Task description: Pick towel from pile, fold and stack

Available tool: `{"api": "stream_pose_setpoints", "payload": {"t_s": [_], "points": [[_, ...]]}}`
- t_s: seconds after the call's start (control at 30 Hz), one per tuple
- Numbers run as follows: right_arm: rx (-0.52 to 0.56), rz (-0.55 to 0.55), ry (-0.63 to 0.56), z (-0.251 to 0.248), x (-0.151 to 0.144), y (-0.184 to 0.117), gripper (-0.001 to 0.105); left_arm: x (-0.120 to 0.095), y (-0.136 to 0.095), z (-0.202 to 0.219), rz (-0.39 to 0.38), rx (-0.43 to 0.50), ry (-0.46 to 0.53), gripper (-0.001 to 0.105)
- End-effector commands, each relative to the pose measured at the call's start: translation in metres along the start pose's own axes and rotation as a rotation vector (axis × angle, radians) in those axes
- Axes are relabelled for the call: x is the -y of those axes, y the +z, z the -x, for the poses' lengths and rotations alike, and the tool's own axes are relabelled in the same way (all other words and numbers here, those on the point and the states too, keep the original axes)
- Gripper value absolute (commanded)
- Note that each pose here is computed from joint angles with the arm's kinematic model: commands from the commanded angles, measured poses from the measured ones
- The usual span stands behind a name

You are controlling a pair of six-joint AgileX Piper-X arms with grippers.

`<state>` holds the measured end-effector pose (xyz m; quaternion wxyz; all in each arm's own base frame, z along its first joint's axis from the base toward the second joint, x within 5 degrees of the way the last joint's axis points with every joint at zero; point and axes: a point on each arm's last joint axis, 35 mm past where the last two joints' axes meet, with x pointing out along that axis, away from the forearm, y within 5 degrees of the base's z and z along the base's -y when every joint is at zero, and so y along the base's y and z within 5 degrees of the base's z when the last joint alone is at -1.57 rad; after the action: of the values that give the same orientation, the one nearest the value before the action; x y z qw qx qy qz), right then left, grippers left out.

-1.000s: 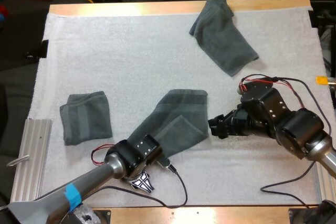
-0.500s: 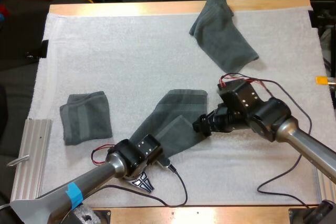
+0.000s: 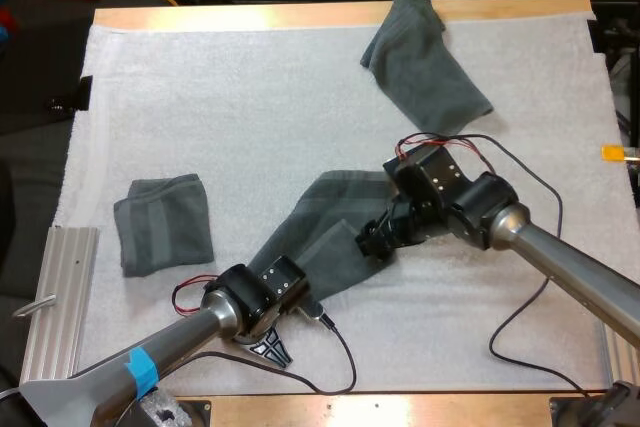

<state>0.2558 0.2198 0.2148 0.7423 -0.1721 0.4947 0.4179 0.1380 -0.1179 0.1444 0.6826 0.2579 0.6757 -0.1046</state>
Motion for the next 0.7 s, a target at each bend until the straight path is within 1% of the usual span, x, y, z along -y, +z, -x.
{"api": "stream_pose_setpoints", "payload": {"t_s": [0.0,0.2,0.37,0.67], "points": [[0.02,0.026,0.021,0.0,0.002,0.005,0.074,0.0,0.0,0.001,0.013,-0.003,0.019,0.006],[0.045,0.059,0.086,-0.018,0.006,0.015,0.074,-0.001,-0.001,0.001,0.01,-0.016,0.022,0.006],[0.039,0.071,0.142,-0.039,0.01,0.018,0.074,-0.001,-0.002,0.001,0.019,-0.024,0.019,0.006],[0.005,0.058,0.159,-0.068,0.016,0.012,0.074,-0.001,-0.003,0.001,0.023,-0.032,0.018,0.006]]}}
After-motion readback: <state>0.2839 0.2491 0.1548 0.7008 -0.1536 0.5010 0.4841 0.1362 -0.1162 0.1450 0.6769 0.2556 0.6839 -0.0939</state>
